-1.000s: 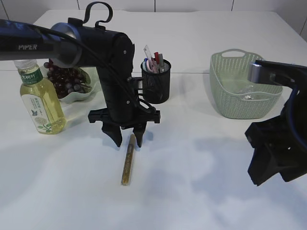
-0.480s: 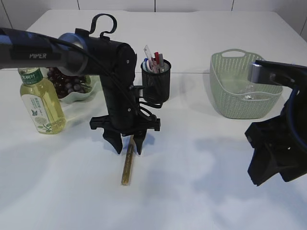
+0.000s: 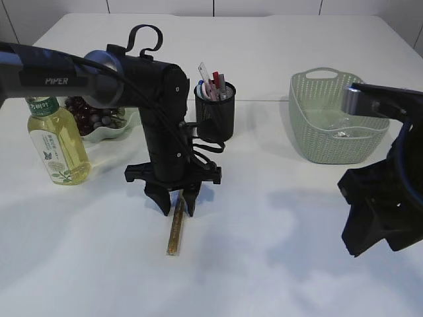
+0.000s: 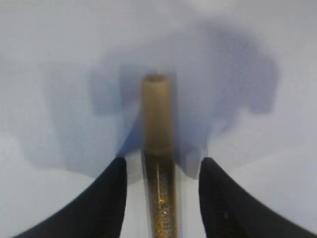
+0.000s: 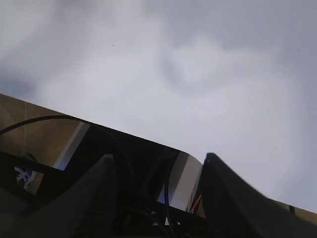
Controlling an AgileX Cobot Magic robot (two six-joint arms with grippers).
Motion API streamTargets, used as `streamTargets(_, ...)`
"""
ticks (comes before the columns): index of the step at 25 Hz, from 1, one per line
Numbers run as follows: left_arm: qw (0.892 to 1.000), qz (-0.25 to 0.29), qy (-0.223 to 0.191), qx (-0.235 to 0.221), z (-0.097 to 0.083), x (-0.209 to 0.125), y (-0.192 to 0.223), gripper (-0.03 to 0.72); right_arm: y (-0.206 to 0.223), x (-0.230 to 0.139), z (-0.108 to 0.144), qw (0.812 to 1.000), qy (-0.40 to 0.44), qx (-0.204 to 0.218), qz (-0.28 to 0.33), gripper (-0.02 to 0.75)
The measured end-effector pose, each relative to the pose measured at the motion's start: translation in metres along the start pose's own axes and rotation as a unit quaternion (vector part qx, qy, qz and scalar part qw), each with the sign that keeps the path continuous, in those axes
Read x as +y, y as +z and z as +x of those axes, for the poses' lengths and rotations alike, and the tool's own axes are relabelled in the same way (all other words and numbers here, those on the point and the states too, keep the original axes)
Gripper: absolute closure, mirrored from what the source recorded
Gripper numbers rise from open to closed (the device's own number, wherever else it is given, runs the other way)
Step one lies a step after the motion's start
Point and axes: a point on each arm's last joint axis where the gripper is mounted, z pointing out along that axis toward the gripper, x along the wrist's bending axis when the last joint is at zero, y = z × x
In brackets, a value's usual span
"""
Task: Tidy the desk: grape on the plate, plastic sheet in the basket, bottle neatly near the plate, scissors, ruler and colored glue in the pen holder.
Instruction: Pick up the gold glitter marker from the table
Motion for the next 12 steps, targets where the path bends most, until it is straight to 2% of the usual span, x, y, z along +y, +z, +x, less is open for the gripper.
streamTargets(12, 1.000, 0.001, 0.005, 0.000, 0.0000, -0.0001, 0.0000, 0.502, 0.0000, 0.0000, 0.0000, 1.000, 0.000, 0.000, 0.000, 0.300)
